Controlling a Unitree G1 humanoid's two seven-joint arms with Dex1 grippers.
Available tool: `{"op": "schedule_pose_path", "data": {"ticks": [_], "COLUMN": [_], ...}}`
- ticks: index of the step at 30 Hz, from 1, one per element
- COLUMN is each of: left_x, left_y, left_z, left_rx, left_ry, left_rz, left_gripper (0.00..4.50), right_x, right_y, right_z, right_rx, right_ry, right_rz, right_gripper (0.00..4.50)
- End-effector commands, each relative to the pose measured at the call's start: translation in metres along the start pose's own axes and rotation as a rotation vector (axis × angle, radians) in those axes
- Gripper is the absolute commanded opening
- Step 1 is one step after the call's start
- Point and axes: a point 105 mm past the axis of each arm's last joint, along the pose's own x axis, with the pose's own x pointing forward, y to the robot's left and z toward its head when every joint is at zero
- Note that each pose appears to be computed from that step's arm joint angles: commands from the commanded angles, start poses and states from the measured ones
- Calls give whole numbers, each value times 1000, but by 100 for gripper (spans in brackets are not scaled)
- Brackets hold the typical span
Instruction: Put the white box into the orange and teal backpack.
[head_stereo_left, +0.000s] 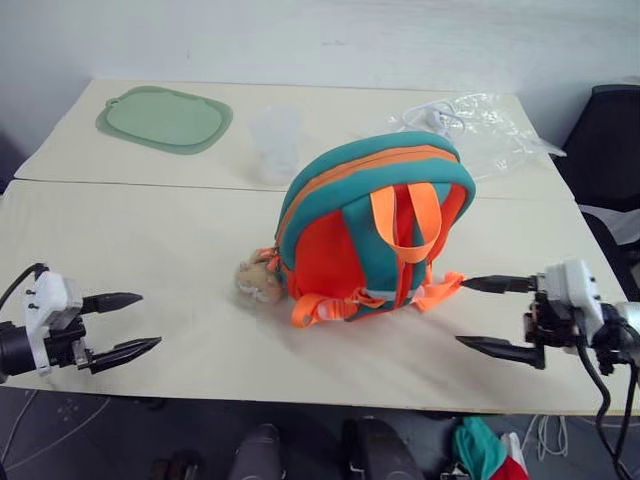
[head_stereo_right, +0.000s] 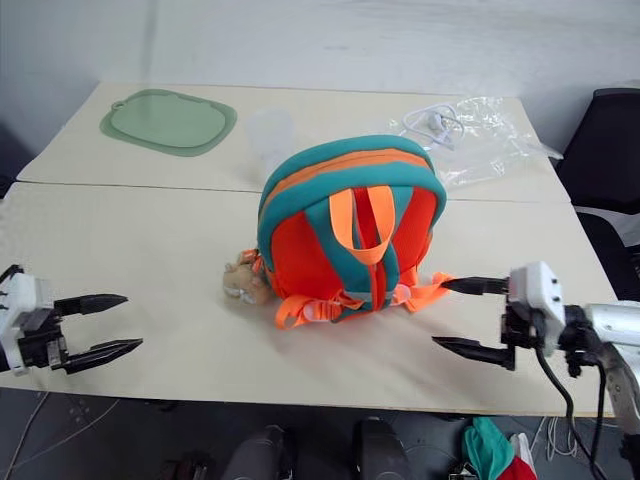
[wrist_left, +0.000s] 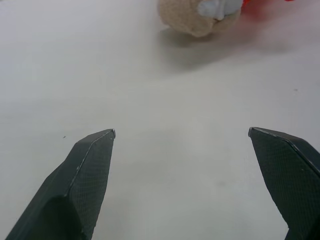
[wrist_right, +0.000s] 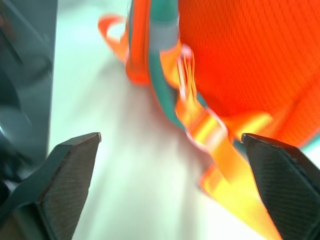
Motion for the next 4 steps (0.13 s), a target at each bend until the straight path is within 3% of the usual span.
{"op": "schedule_pose_path", "data": {"ticks": [1,4], "left_x": [-3,2], "left_y": [-2,-5], "left_z": [-1,-5], "left_rx": [69,75], "left_ry": [22,16], "left_rz": [35,36], "left_gripper": [450,450], "right_x": [-23,-25], "right_y": [-9,-16], "right_z": [-10,-21], "right_rx": [-92,-135], "right_ry": [37,41], "right_rz": [-65,-99], "right_gripper": [449,449]}}
